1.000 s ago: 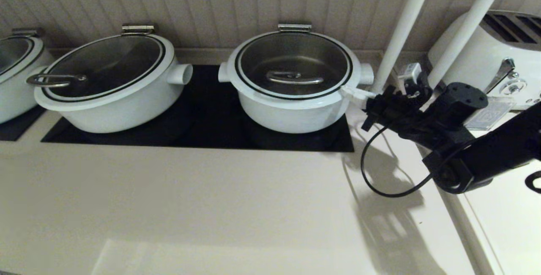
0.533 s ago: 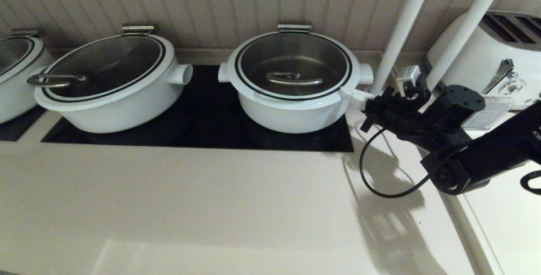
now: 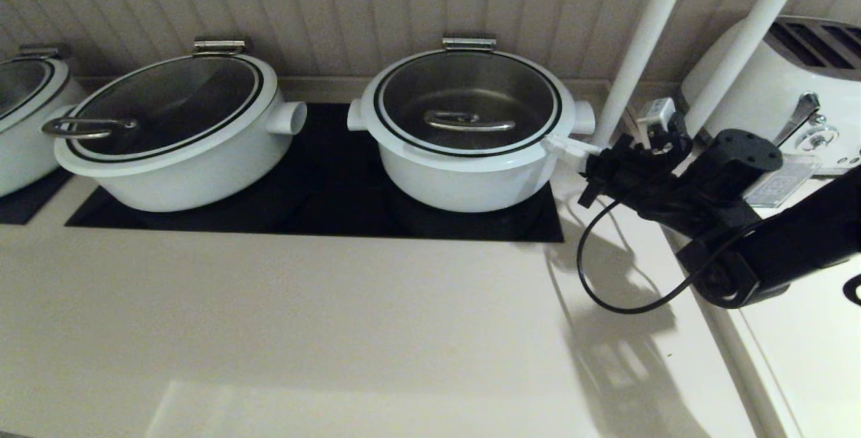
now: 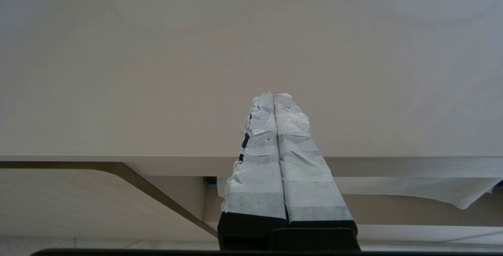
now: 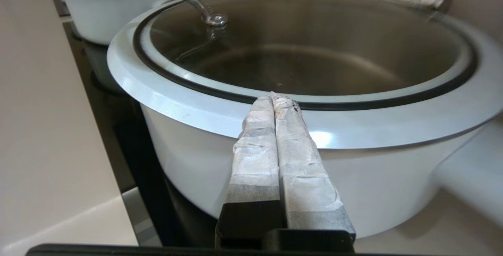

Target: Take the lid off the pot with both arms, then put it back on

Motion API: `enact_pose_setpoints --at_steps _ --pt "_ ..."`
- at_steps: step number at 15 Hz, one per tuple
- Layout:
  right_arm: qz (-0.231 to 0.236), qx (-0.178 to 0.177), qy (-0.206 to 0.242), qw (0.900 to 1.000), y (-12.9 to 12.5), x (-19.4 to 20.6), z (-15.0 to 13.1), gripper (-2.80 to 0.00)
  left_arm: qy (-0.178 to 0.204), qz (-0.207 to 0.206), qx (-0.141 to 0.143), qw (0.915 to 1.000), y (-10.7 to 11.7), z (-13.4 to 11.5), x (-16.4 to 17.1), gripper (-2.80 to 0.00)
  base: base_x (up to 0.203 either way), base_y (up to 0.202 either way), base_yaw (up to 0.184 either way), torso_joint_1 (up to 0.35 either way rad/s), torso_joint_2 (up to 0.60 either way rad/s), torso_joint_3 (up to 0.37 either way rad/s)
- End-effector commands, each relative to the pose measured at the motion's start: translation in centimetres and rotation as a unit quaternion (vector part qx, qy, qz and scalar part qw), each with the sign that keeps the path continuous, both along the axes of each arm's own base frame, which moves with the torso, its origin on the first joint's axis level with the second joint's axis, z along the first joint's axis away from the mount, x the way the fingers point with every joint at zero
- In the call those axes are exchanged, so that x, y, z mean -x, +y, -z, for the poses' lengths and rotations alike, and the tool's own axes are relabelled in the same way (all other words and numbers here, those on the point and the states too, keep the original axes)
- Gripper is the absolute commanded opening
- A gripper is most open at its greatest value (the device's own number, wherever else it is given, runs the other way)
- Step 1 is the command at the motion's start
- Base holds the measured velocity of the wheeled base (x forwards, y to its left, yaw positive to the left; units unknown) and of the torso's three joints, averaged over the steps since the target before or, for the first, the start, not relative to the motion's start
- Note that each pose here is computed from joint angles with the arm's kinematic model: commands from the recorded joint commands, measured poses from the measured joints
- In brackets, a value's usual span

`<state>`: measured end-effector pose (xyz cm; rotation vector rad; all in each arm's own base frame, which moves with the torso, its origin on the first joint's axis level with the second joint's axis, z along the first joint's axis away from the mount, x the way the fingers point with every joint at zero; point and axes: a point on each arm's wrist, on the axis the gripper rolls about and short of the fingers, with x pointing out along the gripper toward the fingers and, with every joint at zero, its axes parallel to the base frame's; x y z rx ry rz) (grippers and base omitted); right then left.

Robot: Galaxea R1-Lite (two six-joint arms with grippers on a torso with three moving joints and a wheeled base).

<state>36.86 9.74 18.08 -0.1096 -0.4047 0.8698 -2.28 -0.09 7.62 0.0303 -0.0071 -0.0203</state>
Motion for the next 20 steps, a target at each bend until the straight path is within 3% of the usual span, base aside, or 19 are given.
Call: enact_pose_setpoints --at_steps 1,9,12,15,18,20 --pt "-0.001 -0.005 -0.026 1.0 -0.3 0.7 -1.6 -2.8 0.0 0.001 0.0 1.0 0.0 0.0 0.0 -2.8 0.0 0.0 0.0 0.0 0.0 0.0" --pt "0.02 -0.03 -0.08 0.996 -2.8 3.8 -7.2 -2.8 0.0 0.0 0.0 1.0 0.0 0.0 0.0 -2.8 0.0 0.0 0.0 0.0 0.0 0.0" --pt "0.034 -0.036 -0.122 0.991 -4.2 6.3 -10.2 -2.8 0.0 0.0 0.0 1.0 0.0 0.0 0.0 -2.8 0.0 0.0 0.0 0.0 0.0 0.0" --pt "0.037 -0.05 -0.137 0.989 -5.4 9.9 -12.2 -2.8 0.0 0.0 0.0 1.0 0.0 0.0 0.0 -2.8 0.0 0.0 0.0 0.0 0.0 0.0" --pt "0.051 -0.054 -0.111 0.991 -6.4 13.8 -13.3 -2.8 0.0 0.001 0.0 1.0 0.0 0.0 0.0 -2.8 0.0 0.0 0.0 0.0 0.0 0.0" --pt "0.083 -0.061 -0.055 0.993 -7.0 16.1 -12.4 -2.8 0.0 0.0 0.0 1.0 0.0 0.0 0.0 -2.8 0.0 0.0 0.0 0.0 0.0 0.0"
